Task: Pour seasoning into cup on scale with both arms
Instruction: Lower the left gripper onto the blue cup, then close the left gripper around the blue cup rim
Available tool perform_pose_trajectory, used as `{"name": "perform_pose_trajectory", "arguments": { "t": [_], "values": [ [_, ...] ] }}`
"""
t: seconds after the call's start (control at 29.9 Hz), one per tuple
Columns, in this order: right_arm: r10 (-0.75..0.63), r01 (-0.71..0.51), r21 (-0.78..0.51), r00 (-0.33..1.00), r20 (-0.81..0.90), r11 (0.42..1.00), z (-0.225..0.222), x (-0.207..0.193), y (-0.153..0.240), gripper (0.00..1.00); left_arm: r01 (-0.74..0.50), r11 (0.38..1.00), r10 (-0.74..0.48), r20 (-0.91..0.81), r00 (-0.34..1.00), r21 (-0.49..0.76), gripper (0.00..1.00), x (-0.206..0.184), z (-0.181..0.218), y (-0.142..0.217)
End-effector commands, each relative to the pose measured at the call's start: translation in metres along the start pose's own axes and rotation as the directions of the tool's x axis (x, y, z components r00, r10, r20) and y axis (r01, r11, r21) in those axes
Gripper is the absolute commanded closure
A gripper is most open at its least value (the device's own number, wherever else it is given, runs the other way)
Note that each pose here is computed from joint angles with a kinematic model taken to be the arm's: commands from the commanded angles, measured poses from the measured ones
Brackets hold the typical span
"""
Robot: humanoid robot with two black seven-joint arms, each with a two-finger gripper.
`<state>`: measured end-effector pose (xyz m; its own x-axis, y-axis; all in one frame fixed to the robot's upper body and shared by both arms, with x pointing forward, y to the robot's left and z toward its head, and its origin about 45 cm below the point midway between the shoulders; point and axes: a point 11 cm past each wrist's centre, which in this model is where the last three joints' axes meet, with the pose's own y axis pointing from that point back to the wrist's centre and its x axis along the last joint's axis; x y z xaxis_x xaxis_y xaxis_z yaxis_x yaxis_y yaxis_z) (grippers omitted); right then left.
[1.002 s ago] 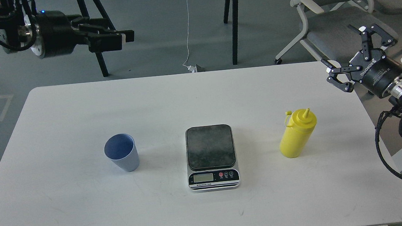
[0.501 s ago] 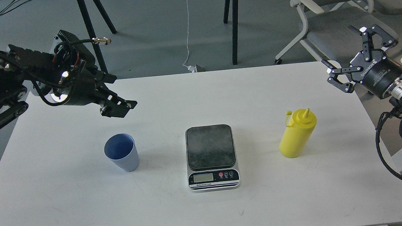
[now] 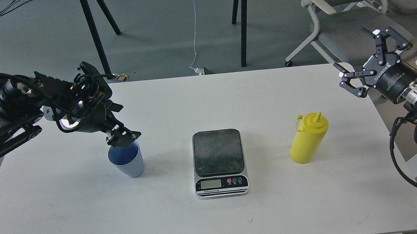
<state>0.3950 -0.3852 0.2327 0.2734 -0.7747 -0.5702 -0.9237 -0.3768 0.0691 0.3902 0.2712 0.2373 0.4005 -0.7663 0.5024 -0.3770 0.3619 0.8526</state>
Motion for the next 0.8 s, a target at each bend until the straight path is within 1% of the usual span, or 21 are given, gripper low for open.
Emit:
{"name": "perform_pose_trajectory", "arguments": {
  "t": [0.0,0.17,0.37,0.67,0.77],
  "values": [
    [0.002,-0.002,0.000,1.000,0.001,1.000,0.000,0.001,0.001,0.00,0.010,1.000,-0.010,-0.008,1.000,0.000,0.00,-0.002,-0.001,-0.006],
    [0.006,-0.006,-0.002,1.000,0.000,1.000,0.001,0.002,0.002,0.00,0.064,0.998,-0.064,-0.013,0.998,0.000,0.00,-0.017,-0.002,-0.013],
    [0.012,-0.012,0.002,1.000,0.004,1.000,0.002,0.004,0.004,0.00,0.099,0.995,-0.099,-0.023,0.995,-0.003,0.01,-0.029,-0.001,-0.018],
    [0.012,-0.012,0.003,1.000,0.005,1.000,0.003,0.004,0.005,0.00,0.155,0.988,-0.153,-0.050,0.987,0.023,0.01,-0.045,-0.012,-0.026],
    [0.015,-0.015,0.003,1.000,0.005,1.000,0.003,0.005,0.006,0.00,0.157,0.987,-0.156,-0.045,0.987,0.023,0.01,-0.046,-0.012,-0.028]
  ]
}}
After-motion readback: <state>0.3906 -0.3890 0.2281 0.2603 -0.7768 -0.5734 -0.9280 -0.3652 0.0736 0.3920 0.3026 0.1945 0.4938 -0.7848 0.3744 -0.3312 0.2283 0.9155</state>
